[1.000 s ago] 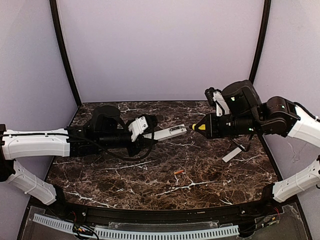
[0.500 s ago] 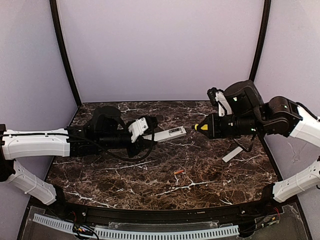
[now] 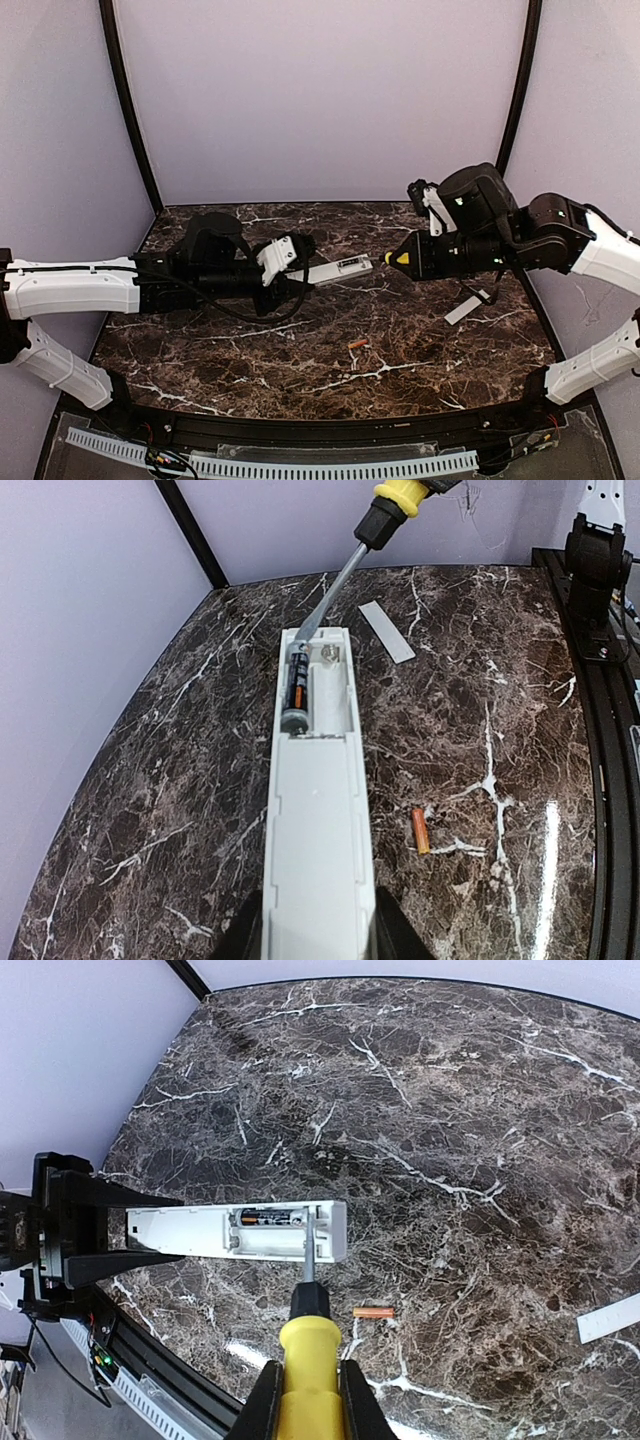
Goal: Unload the batteries from the remote control
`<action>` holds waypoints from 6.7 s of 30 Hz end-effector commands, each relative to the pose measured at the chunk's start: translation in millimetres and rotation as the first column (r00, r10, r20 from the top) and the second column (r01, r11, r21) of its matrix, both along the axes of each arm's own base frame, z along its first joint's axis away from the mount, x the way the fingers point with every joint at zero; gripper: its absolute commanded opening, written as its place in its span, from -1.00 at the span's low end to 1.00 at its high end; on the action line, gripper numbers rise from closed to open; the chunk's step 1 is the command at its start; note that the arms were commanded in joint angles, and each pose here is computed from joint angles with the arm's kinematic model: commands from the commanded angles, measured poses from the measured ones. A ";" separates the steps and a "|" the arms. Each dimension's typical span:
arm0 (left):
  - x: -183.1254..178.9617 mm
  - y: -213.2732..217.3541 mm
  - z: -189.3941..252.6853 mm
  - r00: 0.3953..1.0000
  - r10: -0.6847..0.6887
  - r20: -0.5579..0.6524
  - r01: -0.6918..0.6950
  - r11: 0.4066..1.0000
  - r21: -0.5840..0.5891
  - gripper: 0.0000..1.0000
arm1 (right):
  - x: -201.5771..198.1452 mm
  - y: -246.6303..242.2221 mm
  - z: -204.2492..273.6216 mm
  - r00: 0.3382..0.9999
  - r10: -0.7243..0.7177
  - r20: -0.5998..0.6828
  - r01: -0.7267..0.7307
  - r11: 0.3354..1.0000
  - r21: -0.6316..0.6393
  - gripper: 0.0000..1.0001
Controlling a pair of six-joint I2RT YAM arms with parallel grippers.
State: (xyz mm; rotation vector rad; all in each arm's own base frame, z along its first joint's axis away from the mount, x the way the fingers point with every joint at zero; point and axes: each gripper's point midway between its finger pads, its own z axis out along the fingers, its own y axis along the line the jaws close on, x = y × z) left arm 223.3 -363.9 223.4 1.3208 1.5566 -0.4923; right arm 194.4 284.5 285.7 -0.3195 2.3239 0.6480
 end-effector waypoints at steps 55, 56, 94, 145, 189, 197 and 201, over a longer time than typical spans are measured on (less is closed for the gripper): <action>3.0 3.0 20.7 0.999 0.024 0.047 -0.022 0.999 -0.028 -0.99 | -6.1 20.9 6.4 0.999 0.037 -0.036 -0.030 0.985 0.170 -1.00; 2.7 3.2 20.5 0.999 0.024 0.045 -0.022 0.999 -0.031 -0.99 | -5.8 22.6 6.2 0.998 0.042 -0.036 -0.035 0.985 0.166 -1.00; 14.6 -2.7 20.8 0.994 0.105 -0.032 -0.107 0.992 -0.071 -0.99 | 8.4 10.3 30.2 0.999 -0.037 0.022 0.034 0.992 0.119 -1.00; 42.1 17.9 33.1 0.952 0.304 0.050 -0.292 0.942 -0.166 -0.99 | 27.5 50.6 37.4 0.959 -0.174 -0.224 0.254 0.876 0.410 -1.00; 0.5 -13.5 22.9 0.995 0.088 -0.042 -0.094 0.981 -0.167 -0.99 | 26.7 6.5 -15.6 0.915 -0.291 -0.280 0.376 0.867 0.327 -1.00; -18.5 -29.2 8.9 0.995 0.039 -0.089 -0.053 0.986 -0.157 -0.99 | 3.5 -15.9 -56.8 0.881 -0.291 -0.373 0.411 0.861 0.298 -1.00; -25.6 -38.0 0.6 0.993 0.030 -0.113 -0.047 0.988 -0.146 -0.99 | -6.8 -24.6 -76.0 0.868 -0.284 -0.407 0.417 0.862 0.287 -1.00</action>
